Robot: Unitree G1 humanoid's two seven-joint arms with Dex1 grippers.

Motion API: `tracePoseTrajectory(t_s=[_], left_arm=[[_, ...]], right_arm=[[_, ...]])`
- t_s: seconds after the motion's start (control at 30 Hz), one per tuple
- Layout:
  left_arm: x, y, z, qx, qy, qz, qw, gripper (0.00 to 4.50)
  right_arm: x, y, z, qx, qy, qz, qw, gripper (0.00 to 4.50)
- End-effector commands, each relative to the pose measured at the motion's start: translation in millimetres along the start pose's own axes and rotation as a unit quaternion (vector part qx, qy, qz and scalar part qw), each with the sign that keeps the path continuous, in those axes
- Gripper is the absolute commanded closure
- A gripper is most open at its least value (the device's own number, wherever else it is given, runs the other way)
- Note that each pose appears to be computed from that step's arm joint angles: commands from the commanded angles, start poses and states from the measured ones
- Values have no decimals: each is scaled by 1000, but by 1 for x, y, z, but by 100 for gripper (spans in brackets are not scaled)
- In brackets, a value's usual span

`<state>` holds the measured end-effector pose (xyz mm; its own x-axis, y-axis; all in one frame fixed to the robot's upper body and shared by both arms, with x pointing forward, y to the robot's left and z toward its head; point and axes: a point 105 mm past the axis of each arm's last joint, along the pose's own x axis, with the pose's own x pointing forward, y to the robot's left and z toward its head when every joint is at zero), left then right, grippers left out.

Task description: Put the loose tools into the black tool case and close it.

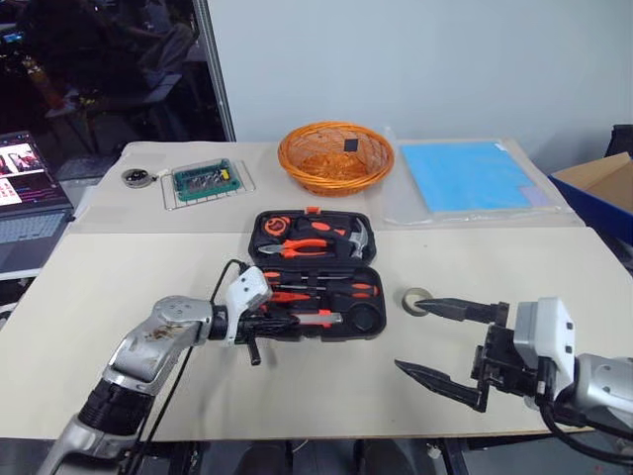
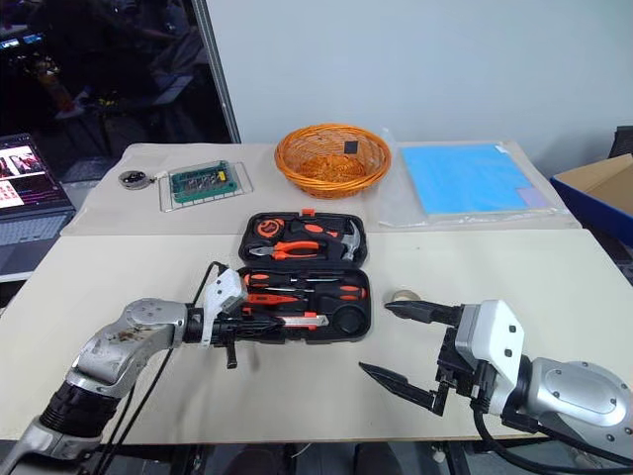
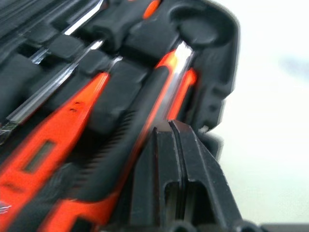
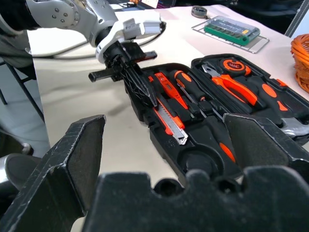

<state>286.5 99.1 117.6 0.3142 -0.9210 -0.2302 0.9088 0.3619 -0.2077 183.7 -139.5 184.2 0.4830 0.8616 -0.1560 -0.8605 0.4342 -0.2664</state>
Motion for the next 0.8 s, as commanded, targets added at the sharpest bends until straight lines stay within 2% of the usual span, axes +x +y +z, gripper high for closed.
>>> tracePoseTrajectory(t_s=[0.03, 0.13, 0.27, 0.37, 0.4, 0.57, 0.7, 0.8], left_arm=[[-4, 2, 27, 29, -28, 20, 999, 448], [2, 18, 13, 38, 9, 78, 996, 448], [5, 14, -26, 62, 83, 79, 991, 448], [2, 21, -52, 71, 137, 112, 982, 448], [4, 21, -60, 95, 159, 115, 976, 448], [10, 24, -77, 126, 193, 133, 964, 448], [11, 27, -81, 134, 173, 138, 966, 448], [12, 17, -41, 124, 39, 117, 985, 448]], right_arm=[[2, 3, 9, -12, -20, -5, 1000, 0], [6, 2, 16, -13, -35, -4, 999, 0], [2, 1, 9, -15, -15, -2, 1000, 0], [3, 0, 11, -17, -17, -4, 1000, 0], [3, 0, 10, -18, -15, -3, 1000, 0], [2, -1, 4, -13, 3, -8, 1000, 0], [2, -14, -9, 0, 40, -46, 998, 0], [-1, -32, -19, -24, 72, -101, 992, 0]])
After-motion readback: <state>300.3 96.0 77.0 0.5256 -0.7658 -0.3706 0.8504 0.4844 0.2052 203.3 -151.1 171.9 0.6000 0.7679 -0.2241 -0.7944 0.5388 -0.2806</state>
